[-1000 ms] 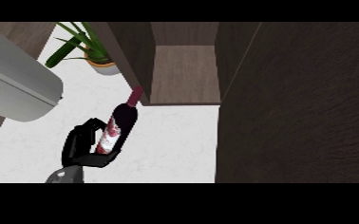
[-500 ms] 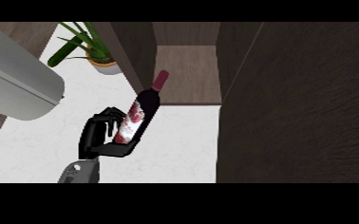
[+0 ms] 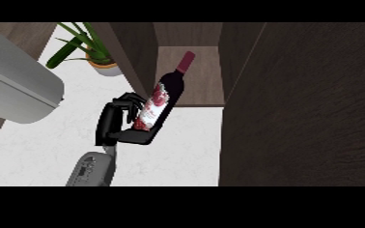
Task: Pick up the wine, place it into the cabinet and close the cabinet
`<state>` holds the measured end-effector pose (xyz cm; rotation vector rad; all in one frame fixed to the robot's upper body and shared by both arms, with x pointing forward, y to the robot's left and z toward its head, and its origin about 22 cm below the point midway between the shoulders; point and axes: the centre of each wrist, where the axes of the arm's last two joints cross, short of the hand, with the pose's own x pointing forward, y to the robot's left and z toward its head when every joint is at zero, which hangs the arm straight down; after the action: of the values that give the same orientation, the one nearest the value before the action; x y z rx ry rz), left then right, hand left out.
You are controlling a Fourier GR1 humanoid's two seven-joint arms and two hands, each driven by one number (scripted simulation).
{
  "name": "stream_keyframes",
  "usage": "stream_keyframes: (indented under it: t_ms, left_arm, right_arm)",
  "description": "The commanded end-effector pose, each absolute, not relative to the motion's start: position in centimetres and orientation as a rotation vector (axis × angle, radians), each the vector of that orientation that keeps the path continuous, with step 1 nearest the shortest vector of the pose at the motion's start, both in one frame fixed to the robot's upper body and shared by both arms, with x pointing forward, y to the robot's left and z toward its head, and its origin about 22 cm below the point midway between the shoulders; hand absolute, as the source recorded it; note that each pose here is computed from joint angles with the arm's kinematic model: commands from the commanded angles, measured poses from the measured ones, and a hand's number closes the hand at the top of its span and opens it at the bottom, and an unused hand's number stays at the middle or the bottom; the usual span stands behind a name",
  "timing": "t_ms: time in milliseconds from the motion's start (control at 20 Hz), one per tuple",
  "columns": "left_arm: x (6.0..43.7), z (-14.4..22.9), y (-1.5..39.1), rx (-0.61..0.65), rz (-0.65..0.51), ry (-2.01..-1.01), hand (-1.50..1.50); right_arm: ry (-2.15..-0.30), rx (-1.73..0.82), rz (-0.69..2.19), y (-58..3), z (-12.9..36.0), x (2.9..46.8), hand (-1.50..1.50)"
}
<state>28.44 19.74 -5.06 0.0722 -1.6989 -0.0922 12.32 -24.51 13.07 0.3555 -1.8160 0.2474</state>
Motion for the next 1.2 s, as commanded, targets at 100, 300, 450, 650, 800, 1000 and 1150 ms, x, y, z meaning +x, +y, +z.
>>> stream_keyframes:
  t_ms: [100,300,450,650,800,1000,1150]
  left_arm:
    - [30.7,-2.0,15.0,0.127,-0.19,-1.686,1.5]
    - [30.6,-1.4,13.1,0.189,-0.26,-1.685,1.5]
    - [31.8,-0.6,12.3,0.17,-0.238,-1.69,1.5]
    - [31.5,-1.1,11.3,0.175,-0.196,-1.675,1.5]
    - [32.3,0.1,11.1,0.151,-0.181,-1.654,1.5]
    - [32.3,0.1,9.6,0.239,-0.171,-1.616,1.5]
    - [32.5,-0.1,9.5,0.298,-0.225,-1.6,1.5]
  right_arm:
    - [-1.852,0.392,0.247,-24.2,15.7,11.0,-1.5]
    - [-1.866,0.393,0.25,-24.6,13.7,11.6,-1.5]
    - [-1.871,0.397,0.242,-25.1,14.6,12.2,-1.5]
    - [-1.857,0.411,0.232,-24.4,14.7,10.9,-1.5]
    - [-1.852,0.417,0.251,-24.4,14.8,10.5,-1.5]
    - [-1.866,0.422,0.271,-24.8,14.5,11.4,-1.5]
    - [-1.881,0.417,0.246,-24.8,14.7,11.5,-1.5]
